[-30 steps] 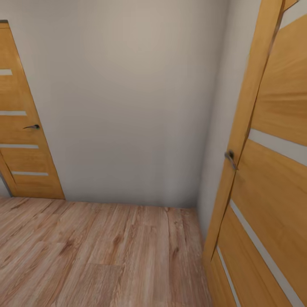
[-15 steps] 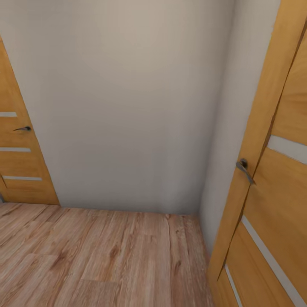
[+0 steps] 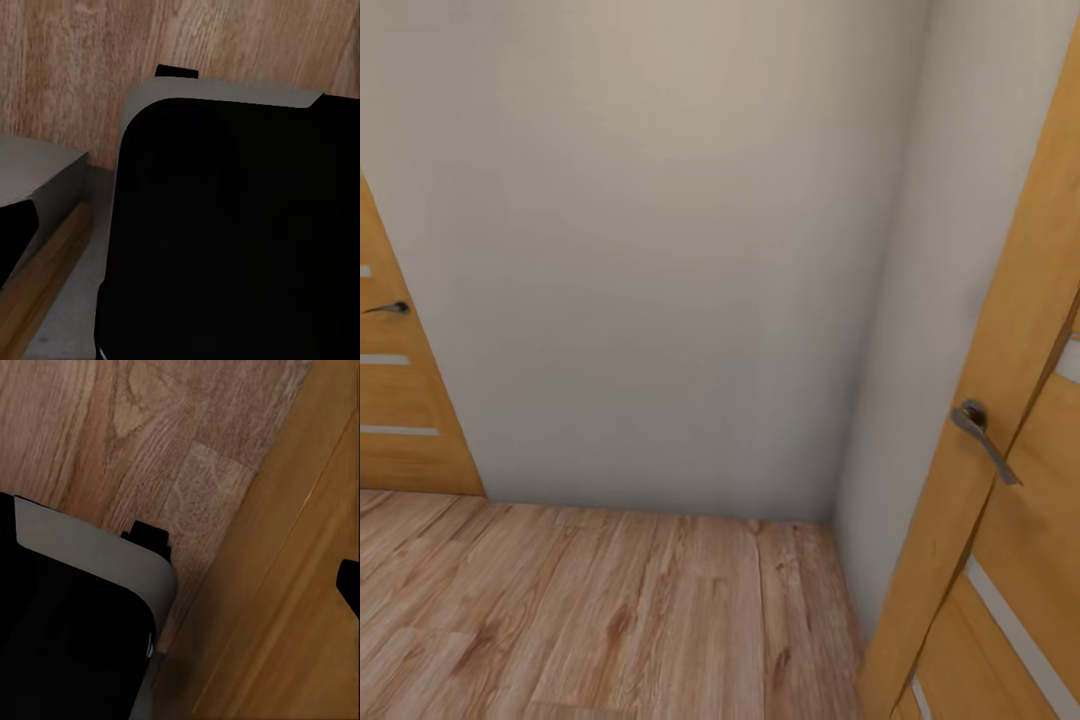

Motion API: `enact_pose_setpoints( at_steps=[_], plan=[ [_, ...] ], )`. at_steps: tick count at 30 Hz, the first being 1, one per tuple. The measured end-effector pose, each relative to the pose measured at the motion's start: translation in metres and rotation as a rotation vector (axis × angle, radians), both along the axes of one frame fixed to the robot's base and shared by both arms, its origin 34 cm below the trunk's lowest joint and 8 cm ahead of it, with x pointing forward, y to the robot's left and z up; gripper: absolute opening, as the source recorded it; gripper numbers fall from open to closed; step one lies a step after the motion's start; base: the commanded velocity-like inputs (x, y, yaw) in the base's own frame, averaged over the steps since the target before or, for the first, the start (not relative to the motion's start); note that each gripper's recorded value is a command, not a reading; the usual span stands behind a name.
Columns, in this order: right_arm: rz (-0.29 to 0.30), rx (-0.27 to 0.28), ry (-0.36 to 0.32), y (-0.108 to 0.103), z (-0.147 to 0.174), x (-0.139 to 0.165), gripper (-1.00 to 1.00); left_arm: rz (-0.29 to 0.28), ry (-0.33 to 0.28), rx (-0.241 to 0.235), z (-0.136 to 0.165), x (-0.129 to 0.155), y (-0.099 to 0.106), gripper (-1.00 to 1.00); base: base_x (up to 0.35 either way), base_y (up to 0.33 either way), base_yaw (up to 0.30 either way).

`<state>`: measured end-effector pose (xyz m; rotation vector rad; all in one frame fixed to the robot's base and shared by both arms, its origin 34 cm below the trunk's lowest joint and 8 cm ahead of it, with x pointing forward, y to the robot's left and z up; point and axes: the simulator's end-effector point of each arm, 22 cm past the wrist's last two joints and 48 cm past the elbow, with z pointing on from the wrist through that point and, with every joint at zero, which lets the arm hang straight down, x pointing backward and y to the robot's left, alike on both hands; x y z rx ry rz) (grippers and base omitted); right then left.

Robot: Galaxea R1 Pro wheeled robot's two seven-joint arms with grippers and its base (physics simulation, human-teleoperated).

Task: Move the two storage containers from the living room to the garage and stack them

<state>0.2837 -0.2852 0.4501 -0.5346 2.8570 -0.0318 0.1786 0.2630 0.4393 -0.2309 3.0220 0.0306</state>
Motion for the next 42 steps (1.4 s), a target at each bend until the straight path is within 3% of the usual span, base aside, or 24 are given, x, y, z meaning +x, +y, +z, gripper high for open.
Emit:
enact_pose_setpoints(
  at_steps=[15,42],
  plan=[
    [-0.003,-0.009,-0.003,-0.0014,0.0001,0.0007,1.0,0.0,0.0,0.0,0.0,0.0,0.0,1.0,0.321,0.0,0.014],
    [-0.004,-0.011,-0.004,-0.0027,0.0002,0.001,1.0,0.0,0.0,0.002,0.0,-0.0001,0.0005,1.0,0.321,0.0,0.257]
  ],
)
